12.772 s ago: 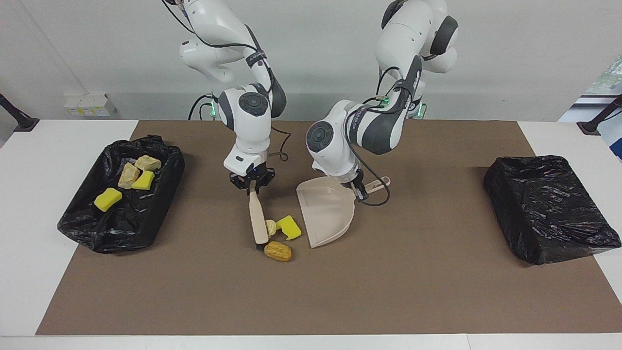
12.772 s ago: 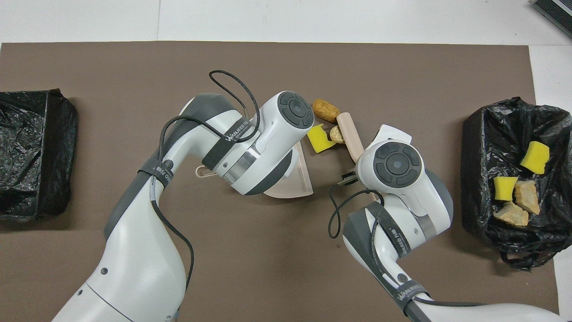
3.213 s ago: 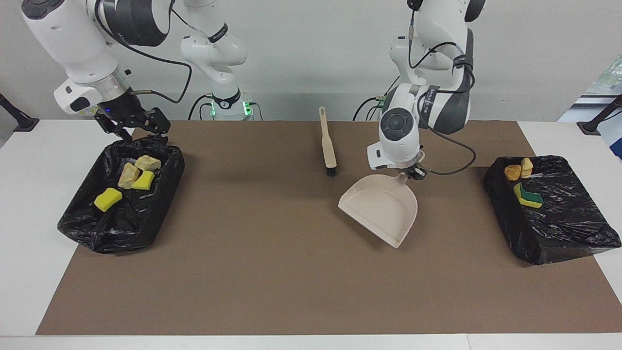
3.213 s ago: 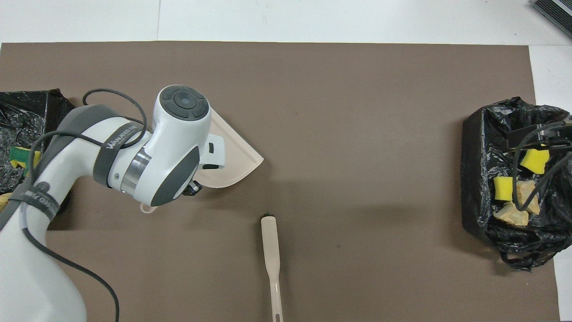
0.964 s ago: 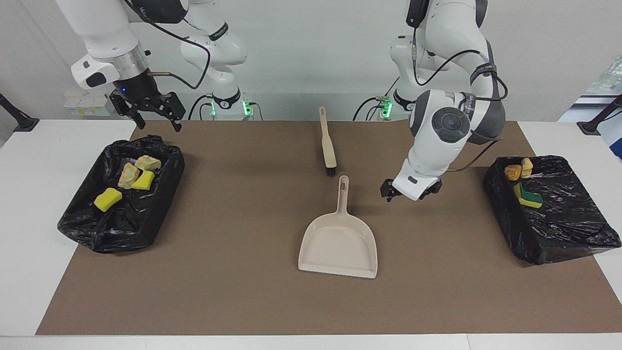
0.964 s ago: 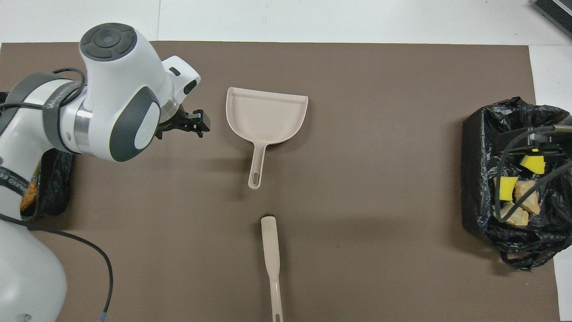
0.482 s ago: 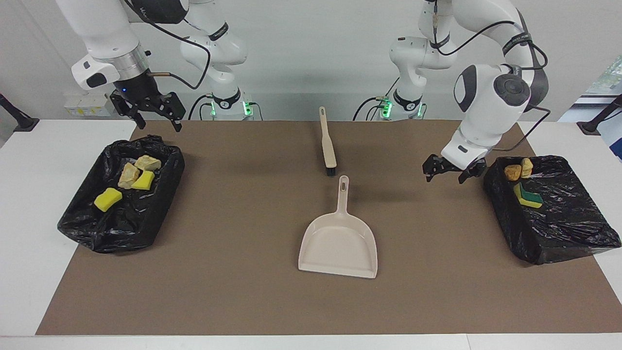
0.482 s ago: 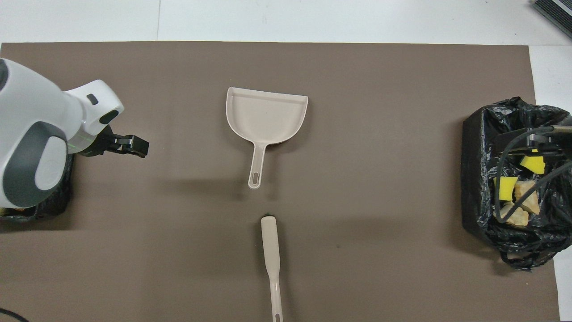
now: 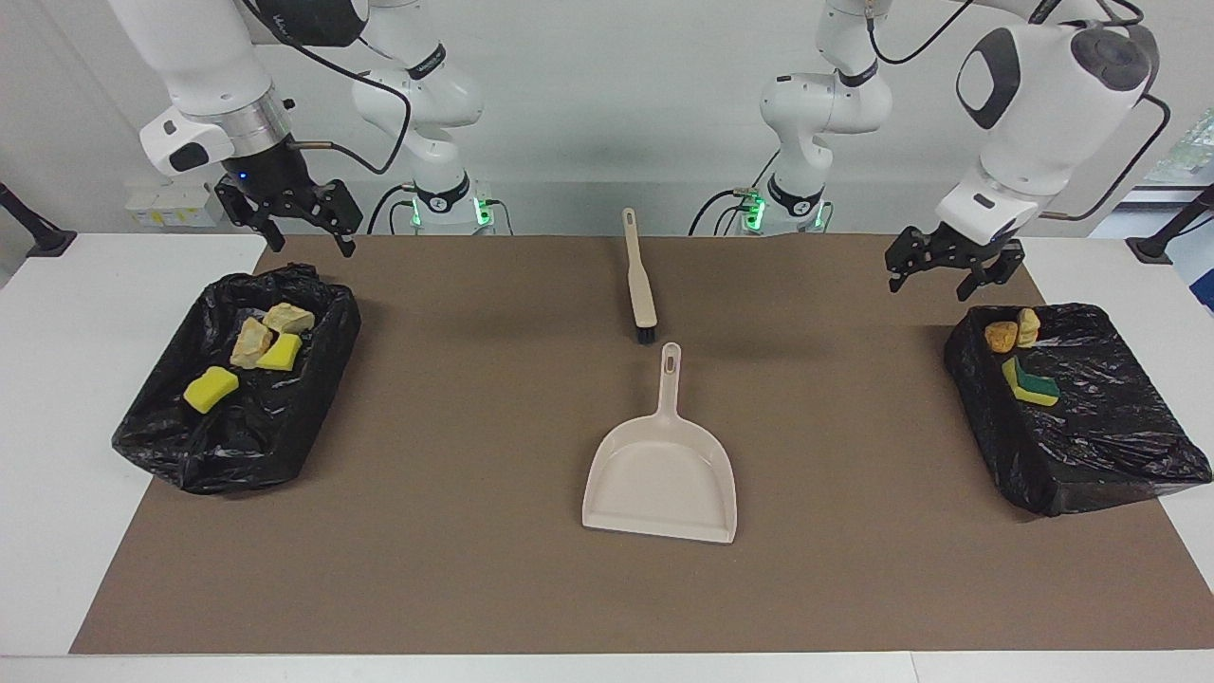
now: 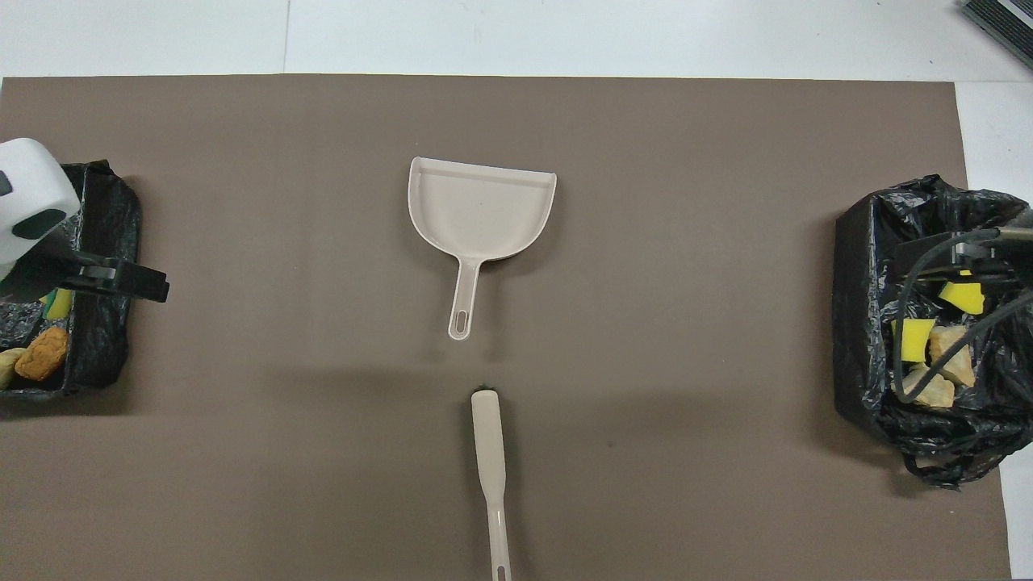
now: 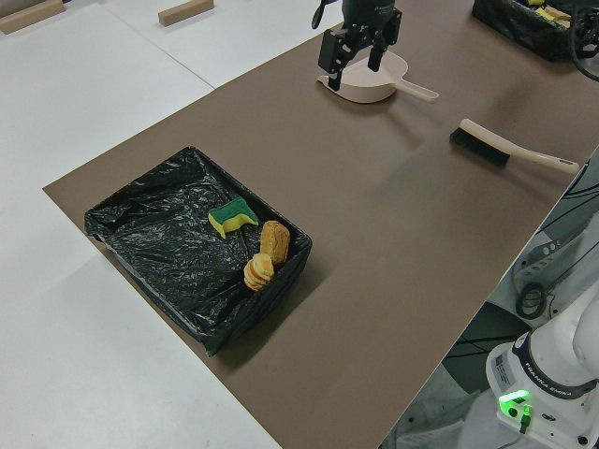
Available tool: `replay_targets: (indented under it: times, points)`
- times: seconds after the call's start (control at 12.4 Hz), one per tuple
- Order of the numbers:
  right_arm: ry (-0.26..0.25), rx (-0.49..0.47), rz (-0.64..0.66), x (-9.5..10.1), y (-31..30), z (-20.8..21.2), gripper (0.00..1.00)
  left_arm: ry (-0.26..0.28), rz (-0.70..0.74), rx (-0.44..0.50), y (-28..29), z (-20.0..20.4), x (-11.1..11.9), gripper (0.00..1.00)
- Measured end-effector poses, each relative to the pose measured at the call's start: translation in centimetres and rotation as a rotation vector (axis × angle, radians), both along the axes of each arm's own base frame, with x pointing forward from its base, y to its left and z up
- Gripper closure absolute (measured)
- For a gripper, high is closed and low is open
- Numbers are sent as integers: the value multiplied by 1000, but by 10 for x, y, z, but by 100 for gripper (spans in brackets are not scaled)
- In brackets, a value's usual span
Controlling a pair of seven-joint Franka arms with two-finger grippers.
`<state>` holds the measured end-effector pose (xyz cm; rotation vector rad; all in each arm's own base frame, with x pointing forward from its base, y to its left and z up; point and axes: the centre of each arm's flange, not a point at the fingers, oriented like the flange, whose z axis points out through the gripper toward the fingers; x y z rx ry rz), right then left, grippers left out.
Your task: Sweep and dump trash in bin
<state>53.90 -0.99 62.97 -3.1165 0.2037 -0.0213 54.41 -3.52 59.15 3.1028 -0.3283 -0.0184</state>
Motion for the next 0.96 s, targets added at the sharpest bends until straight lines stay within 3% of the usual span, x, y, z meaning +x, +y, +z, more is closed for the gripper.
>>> replay_targets:
  times: [0.4,0.96]
  points:
    - [1,0,0,0,0,0,0,16,-1,4,19,52,-6,0]
    - [3,0,0,0,0,-1,0,22,-2,4,18,54,-5,0]
